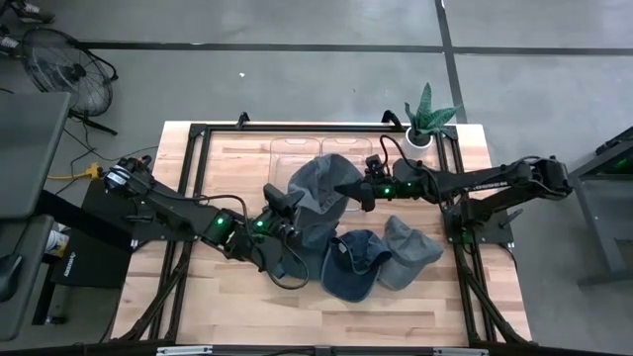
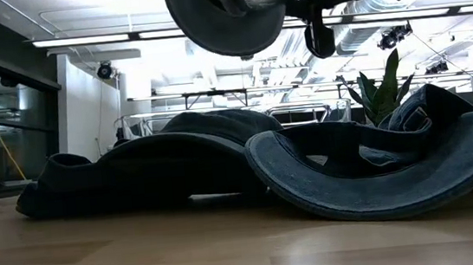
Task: Pick & Place hat
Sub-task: Put the left gray cap into the right transparent bin
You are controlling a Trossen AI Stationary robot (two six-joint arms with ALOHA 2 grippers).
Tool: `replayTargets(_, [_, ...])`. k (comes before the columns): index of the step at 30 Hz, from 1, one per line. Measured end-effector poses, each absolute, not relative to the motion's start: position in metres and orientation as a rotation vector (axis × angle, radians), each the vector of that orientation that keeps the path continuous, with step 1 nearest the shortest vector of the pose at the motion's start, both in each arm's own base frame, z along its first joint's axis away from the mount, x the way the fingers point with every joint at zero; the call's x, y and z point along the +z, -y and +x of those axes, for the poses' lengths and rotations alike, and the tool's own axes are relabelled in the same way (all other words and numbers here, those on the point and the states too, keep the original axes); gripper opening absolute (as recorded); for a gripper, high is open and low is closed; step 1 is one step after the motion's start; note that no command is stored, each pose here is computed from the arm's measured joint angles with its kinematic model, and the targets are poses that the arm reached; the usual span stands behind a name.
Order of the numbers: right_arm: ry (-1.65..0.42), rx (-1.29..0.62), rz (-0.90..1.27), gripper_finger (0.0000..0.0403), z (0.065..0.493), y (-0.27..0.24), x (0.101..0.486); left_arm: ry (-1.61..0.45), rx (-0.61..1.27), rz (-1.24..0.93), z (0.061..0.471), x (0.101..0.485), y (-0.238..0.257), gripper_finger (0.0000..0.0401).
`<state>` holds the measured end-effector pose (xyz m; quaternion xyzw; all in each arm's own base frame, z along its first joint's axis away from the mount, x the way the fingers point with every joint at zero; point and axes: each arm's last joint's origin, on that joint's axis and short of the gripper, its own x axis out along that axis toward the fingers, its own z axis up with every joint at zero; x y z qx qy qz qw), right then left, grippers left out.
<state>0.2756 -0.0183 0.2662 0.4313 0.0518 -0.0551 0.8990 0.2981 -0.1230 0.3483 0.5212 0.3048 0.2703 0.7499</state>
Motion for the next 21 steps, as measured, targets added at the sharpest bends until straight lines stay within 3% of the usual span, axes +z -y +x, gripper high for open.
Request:
replayTargets(12, [-0.117,-0.086,0.898,0.0012,0.275,0.025,0.267,-0.774,0.443,1.368,0.295,0.342,0.122,0.0152])
replayTargets(21, [-0.115,-0.134,0.877,0.0012,0.262,0.037,0.274,-0.933,0.434,1.498,0.282,0.329,0.115,0.0204])
